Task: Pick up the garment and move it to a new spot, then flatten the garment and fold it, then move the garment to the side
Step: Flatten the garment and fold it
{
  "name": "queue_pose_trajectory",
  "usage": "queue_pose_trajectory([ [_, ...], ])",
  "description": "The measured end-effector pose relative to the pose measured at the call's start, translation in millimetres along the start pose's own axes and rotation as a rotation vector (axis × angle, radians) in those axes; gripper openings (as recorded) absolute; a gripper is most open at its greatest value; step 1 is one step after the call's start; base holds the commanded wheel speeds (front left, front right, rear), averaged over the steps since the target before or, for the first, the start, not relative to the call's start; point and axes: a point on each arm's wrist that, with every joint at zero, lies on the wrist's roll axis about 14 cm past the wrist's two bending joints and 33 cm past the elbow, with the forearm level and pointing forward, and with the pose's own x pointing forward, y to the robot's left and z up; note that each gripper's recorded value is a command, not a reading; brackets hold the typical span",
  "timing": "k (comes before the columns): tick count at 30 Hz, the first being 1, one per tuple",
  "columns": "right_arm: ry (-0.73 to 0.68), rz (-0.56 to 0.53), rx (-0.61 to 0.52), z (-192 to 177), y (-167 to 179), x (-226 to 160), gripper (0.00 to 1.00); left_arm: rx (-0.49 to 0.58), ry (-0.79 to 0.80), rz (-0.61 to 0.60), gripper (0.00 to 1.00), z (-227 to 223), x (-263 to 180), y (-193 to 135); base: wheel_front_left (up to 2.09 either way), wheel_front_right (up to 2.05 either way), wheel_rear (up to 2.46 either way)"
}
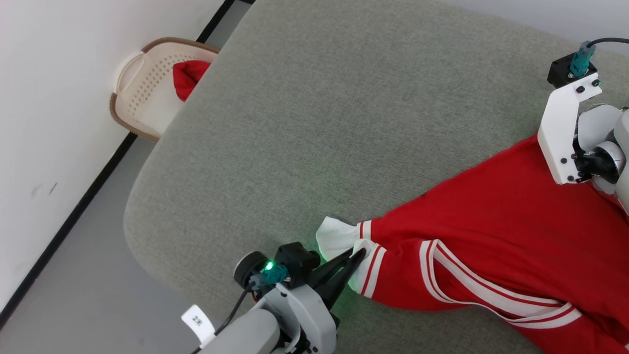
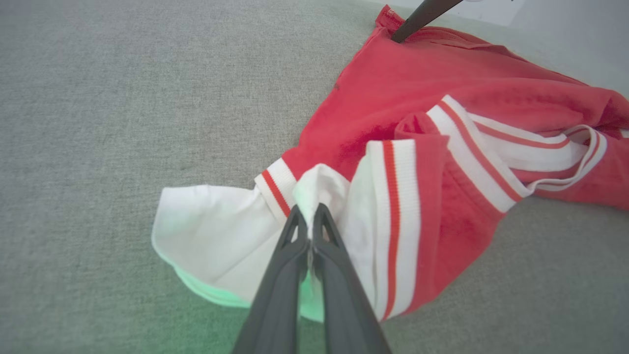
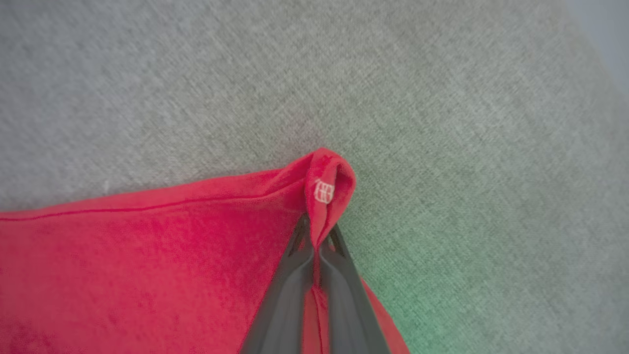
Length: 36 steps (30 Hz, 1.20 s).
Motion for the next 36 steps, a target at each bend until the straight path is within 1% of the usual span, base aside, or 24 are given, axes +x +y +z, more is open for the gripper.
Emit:
queue_pose_trajectory([
  [7, -0.052, -0.009, 0.04, 6, -4, -11, 0.0, -0.001, 0.004, -0.001, 0.0, 2, -2, 7, 0.0, 0.0, 0.0],
  [10, -0.085, -0.018, 0.059, 9, -7, -21, 0.0, -0.009, -0.013, -0.003, 0.0, 12, -4, 14, 0.0, 0.0, 0.0],
  [13, -0.135, -0.041, 0.058, 17, -13, -37, 0.0, 0.019, -0.018, -0.008, 0.0, 25, -6, 24, 0.0, 0.0, 0.0],
  [18, -0.259, -0.076, 0.052, 41, -20, -74, 0.0, 0.087, -0.034, -0.011, 0.0, 55, -9, 43, 0.0, 0.0, 0.0],
  [22, -0.374, -0.099, 0.071, 58, -25, -108, 0.0, 0.164, -0.07, -0.02, 0.0, 94, -11, 52, 0.0, 0.0, 0.0],
  [25, -0.477, -0.092, 0.121, 74, -23, -138, 0.0, 0.229, -0.113, -0.022, 0.0, 132, -15, 57, 0.0, 0.0, 0.0],
  [28, -0.537, -0.094, 0.143, 81, -19, -164, 0.0, 0.298, -0.171, -0.013, 0.0, 175, -21, 62, 0.0, 0.0, 0.0],
  [30, -0.576, -0.121, 0.131, 86, -21, -184, 0.0, 0.32, -0.224, -0.017, 0.0, 205, -25, 58, 0.0, 0.0, 0.0],
  [32, -0.629, -0.152, 0.127, 93, -25, -208, 0.0, 0.363, -0.255, -0.019, 0.0, 230, -29, 54, 0.0, 0.0, 0.0],
  [36, -0.718, -0.211, 0.145, 99, -34, -249, 0.0, 0.434, -0.319, -0.015, 0.0, 276, -37, 45, 0.0, 0.0, 0.0],
])
